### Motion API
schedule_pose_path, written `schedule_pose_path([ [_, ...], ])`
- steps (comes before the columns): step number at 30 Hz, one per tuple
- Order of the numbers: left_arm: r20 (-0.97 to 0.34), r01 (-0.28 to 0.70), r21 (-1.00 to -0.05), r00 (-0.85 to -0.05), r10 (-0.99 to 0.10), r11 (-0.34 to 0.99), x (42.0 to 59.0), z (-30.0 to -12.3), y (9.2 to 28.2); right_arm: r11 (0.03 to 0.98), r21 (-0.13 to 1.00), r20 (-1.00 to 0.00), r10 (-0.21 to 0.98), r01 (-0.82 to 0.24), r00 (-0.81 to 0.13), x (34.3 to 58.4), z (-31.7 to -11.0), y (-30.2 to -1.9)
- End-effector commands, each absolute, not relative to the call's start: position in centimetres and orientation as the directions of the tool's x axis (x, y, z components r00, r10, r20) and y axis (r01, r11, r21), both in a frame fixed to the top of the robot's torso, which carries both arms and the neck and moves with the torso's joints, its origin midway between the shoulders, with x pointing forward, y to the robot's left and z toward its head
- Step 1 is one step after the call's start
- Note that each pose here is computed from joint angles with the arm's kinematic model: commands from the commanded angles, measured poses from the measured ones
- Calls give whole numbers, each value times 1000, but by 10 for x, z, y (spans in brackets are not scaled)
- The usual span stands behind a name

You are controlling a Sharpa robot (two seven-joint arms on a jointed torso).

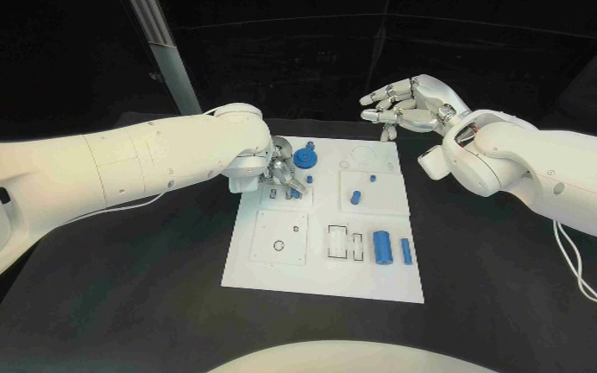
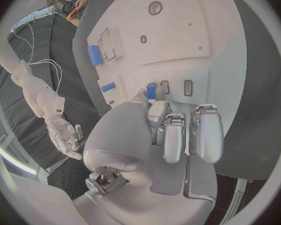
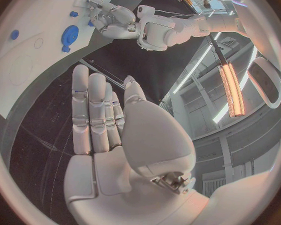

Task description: Assemble the parts on the task board

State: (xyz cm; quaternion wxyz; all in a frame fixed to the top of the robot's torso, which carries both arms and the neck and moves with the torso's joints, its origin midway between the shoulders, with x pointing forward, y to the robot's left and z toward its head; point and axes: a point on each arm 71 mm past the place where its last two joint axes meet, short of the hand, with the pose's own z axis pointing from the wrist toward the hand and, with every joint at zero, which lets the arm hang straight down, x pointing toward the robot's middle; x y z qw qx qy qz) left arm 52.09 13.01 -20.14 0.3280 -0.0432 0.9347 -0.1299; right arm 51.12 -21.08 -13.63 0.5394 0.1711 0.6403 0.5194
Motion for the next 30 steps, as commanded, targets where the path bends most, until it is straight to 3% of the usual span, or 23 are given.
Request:
schedule_pose_path([
  [1, -618, 2, -292, -763, -187, 956, 521, -201, 132, 398, 849, -514, 776, -348, -365, 511, -135, -210],
  [19, -651, -64, -370, -693, -308, 927, 513, -198, 149, 399, 848, -515, 775, -348, -366, 514, -136, -210],
  [30, -682, -42, -338, -678, -275, 940, 510, -204, 150, 400, 848, -515, 775, -348, -365, 514, -136, -211],
])
